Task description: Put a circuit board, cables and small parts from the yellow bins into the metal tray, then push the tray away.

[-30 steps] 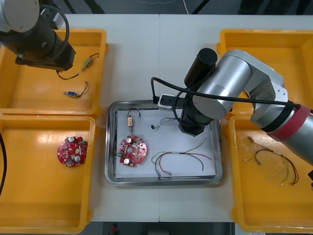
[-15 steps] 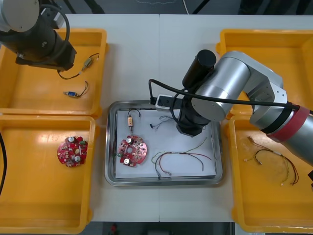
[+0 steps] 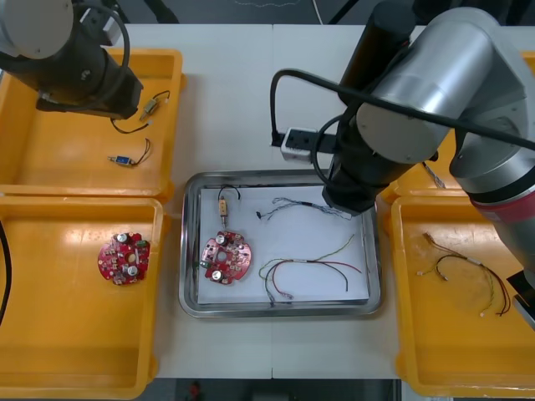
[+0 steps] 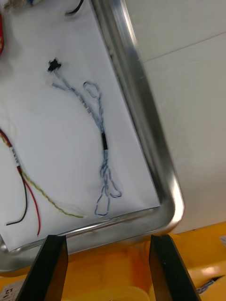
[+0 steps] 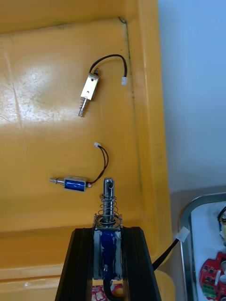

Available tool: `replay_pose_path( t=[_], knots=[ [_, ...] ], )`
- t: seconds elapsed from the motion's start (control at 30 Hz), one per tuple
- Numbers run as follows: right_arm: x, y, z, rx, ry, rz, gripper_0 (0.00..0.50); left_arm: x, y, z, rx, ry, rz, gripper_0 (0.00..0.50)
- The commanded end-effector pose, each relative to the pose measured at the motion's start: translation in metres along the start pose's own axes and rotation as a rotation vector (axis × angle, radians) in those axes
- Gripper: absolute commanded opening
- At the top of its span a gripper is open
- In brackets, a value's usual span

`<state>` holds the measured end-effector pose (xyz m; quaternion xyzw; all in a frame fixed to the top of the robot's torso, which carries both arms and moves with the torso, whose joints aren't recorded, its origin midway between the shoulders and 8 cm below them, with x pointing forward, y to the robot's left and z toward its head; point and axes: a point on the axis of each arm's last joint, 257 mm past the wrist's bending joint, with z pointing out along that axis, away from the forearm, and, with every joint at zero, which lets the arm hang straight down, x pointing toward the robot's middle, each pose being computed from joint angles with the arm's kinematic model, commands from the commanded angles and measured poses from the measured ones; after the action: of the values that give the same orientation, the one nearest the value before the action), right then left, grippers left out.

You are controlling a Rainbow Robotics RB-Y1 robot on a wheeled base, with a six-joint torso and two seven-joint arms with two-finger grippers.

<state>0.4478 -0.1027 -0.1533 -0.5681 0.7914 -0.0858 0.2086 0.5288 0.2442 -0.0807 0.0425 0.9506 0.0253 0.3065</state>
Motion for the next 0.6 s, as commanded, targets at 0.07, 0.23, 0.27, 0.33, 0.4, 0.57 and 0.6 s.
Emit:
replay_pose_path(
  t=[0.07,0.23,0.27,0.33,0.4,0.57,0.6],
  knots=[
    [-0.020,-0.036,-0.055,0.105,-0.166,0.122,0.500,0.012,-0.041,-0.006,0.030,-0.010,-0.126,0.000],
    [-0.003,-0.053,-0.075,0.113,-0.219,0.251,0.500,0.025,-0.075,-0.006,0.069,0.001,-0.139,0.000],
    [0.006,-0.057,-0.078,0.110,-0.225,0.298,0.500,0.029,-0.083,-0.005,0.077,0.009,-0.138,0.000],
    [0.022,-0.063,-0.083,0.110,-0.230,0.362,0.500,0.036,-0.097,-0.002,0.089,0.019,-0.140,0.000],
    [0.038,-0.067,-0.086,0.111,-0.227,0.416,0.500,0.041,-0.111,0.002,0.103,0.023,-0.137,0.000],
    [0.089,-0.072,-0.095,0.123,-0.207,0.580,0.500,0.062,-0.147,0.020,0.132,0.058,-0.099,0.000],
    [0.094,-0.072,-0.096,0.125,-0.203,0.592,0.500,0.063,-0.152,0.021,0.136,0.059,-0.093,0.000]
  ],
)
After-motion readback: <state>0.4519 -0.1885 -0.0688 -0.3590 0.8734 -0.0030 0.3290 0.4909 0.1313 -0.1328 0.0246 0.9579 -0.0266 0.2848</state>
